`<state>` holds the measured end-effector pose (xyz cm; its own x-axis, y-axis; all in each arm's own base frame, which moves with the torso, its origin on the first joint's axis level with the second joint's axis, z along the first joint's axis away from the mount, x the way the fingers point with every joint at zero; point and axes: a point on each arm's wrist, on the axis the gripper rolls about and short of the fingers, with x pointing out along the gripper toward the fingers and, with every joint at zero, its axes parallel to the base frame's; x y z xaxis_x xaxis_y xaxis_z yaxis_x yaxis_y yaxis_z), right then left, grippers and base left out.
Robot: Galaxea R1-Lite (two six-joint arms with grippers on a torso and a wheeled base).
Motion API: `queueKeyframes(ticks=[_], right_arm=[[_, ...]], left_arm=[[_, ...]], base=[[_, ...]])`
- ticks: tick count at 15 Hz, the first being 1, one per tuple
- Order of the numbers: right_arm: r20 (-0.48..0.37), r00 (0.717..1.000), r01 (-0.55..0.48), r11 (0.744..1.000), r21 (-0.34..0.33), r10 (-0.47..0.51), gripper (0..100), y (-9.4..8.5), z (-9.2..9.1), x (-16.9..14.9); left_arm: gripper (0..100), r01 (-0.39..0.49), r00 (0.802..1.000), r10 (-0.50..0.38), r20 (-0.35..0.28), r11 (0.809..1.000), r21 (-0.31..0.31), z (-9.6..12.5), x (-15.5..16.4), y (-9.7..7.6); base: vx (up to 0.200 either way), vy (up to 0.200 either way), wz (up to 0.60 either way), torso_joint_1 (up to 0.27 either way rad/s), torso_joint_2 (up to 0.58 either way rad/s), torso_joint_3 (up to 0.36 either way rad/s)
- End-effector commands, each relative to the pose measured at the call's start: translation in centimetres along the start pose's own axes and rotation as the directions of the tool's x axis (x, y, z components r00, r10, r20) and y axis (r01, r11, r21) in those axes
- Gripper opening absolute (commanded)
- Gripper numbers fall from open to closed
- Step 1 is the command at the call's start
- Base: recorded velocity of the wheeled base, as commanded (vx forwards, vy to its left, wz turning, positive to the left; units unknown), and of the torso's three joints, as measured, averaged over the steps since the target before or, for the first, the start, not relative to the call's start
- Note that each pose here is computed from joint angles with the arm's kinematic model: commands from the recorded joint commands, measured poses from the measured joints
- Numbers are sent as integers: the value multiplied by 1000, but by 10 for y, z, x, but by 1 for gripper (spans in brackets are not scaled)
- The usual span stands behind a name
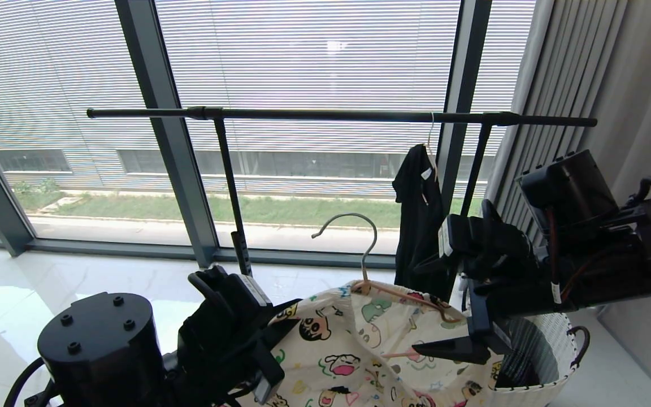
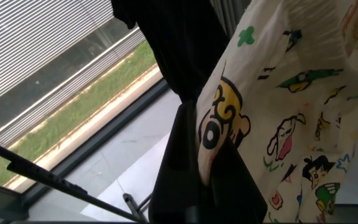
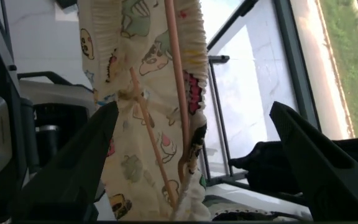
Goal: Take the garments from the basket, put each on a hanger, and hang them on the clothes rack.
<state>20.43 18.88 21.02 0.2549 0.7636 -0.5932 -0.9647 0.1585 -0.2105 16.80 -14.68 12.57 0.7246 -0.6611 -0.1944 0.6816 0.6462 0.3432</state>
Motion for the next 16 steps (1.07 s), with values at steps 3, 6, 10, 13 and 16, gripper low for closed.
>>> queueKeyframes(ticks=[3, 6, 10, 13, 16], right_arm=[[-37, 999, -1, 999, 48, 3, 100, -4, -4, 13], [-56, 998, 25, 995, 100, -19, 100, -9, -4, 19], [-52, 998, 24, 995, 94, -20, 100, -12, 0, 24], [-64, 998, 27, 995, 93, -21, 100, -12, 0, 28], [-67, 998, 27, 995, 94, -21, 0, -12, -1, 30]], left_arm=[[0, -11, 1000, 11, 30, 1000, 2, 3, 0, 1], [0, -13, 999, 13, 34, 1000, 2, 4, 0, 1], [0, 1, 999, -1, 36, 1000, 6, 4, 1, -2], [0, 15, 999, -16, 44, 1000, 10, 6, 1, -5], [0, 27, 998, -27, 49, 1000, 12, 7, 1, -8]], base=[[0, 0, 0, 0, 0, 0], [0, 0, 0, 0, 0, 0], [0, 0, 0, 0, 0, 0], [0, 0, 0, 0, 0, 0], [0, 0, 0, 0, 0, 0]])
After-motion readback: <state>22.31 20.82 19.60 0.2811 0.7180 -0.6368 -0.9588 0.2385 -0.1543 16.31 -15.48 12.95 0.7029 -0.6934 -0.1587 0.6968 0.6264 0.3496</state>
